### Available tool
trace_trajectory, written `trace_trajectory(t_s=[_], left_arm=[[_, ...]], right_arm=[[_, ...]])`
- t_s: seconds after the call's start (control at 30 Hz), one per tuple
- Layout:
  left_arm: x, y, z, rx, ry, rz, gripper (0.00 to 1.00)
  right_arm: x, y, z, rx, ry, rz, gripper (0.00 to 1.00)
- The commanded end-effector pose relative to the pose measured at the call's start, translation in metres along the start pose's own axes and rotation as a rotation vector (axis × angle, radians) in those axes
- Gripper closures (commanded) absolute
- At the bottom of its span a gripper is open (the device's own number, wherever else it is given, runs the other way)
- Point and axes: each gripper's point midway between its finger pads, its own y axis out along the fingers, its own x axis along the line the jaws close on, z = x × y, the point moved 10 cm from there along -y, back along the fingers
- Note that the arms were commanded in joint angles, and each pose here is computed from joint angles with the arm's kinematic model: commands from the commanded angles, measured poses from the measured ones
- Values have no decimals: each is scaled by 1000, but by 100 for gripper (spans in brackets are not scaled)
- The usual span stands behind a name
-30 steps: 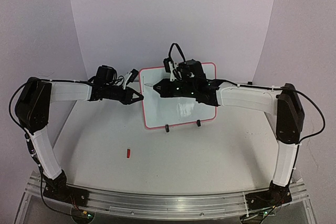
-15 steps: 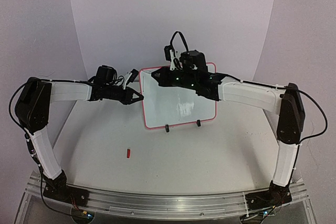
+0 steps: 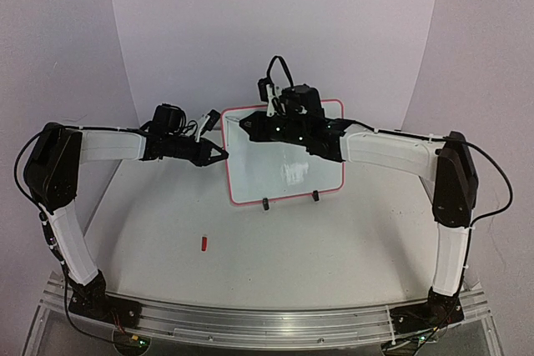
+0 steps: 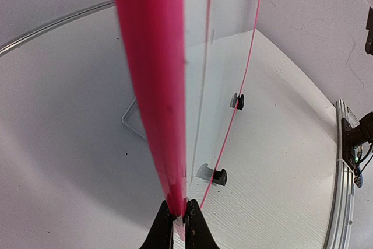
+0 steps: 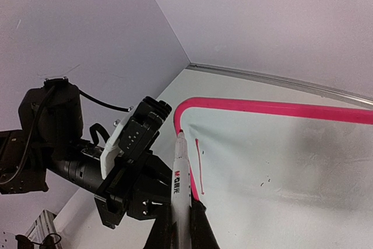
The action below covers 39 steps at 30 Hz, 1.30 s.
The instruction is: Write a sentence on the whiteboard
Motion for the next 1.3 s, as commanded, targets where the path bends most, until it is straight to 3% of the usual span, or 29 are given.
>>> trace_trajectory(t_s=[0.0, 0.9, 1.27], left_arm=[[-3, -4, -9, -1, 57, -57, 100], [-2, -4, -9, 3, 64, -68, 100], [-3, -5, -8, 5, 64, -70, 100]], right_arm=[[-4, 4, -3, -26, -4, 32, 100], [-17, -8, 4, -22, -18, 168, 100], [-15, -9, 11, 9, -21, 125, 100]])
